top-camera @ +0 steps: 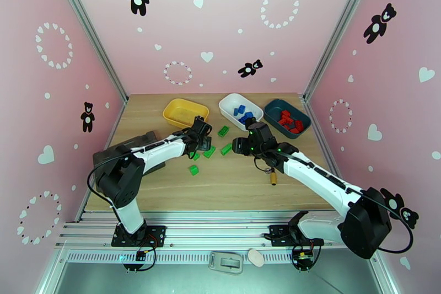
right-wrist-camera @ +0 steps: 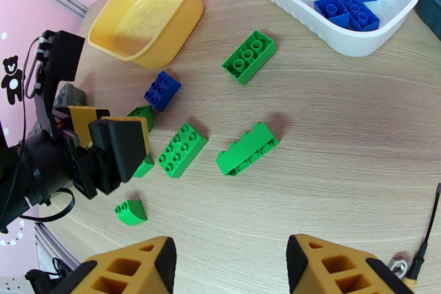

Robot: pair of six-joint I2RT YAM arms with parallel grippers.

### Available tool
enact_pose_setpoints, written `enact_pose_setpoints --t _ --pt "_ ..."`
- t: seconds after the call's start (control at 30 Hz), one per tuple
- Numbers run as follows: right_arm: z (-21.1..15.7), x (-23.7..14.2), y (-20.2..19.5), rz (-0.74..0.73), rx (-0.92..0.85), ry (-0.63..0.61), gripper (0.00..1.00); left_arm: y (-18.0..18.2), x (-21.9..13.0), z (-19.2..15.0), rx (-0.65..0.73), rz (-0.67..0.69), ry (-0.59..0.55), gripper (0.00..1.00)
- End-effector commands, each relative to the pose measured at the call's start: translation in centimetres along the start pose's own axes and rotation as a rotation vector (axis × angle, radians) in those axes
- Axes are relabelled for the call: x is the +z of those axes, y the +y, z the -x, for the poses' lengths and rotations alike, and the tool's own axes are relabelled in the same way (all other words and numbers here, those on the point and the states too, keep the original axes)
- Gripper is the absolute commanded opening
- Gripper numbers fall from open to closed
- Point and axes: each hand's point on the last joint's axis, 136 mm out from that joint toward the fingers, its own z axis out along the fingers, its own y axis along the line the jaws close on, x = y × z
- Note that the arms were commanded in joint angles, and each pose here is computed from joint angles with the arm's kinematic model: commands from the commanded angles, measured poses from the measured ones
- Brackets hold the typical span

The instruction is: Sort the legos into containers by color

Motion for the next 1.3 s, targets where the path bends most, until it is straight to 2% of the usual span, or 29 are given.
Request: enact_pose_setpoints --t 0.0,0.83,1.27 --pt "1.4 -0.4 0.8 0.007 -0.012 -0.041 0.57 0.4 1.4 0.9 0.016 0.016 -0.016 0.79" --pt "1.6 -1.1 0.4 -0.016 -0.022 -0.053 0.57 0.0 7.2 0.8 0.043 0.041 0.018 0.74" --pt "1.6 -0.8 0.3 -0.019 -0.019 -0.049 0.57 -0.6 7.8 0.7 0.039 0.04 0.03 0.45"
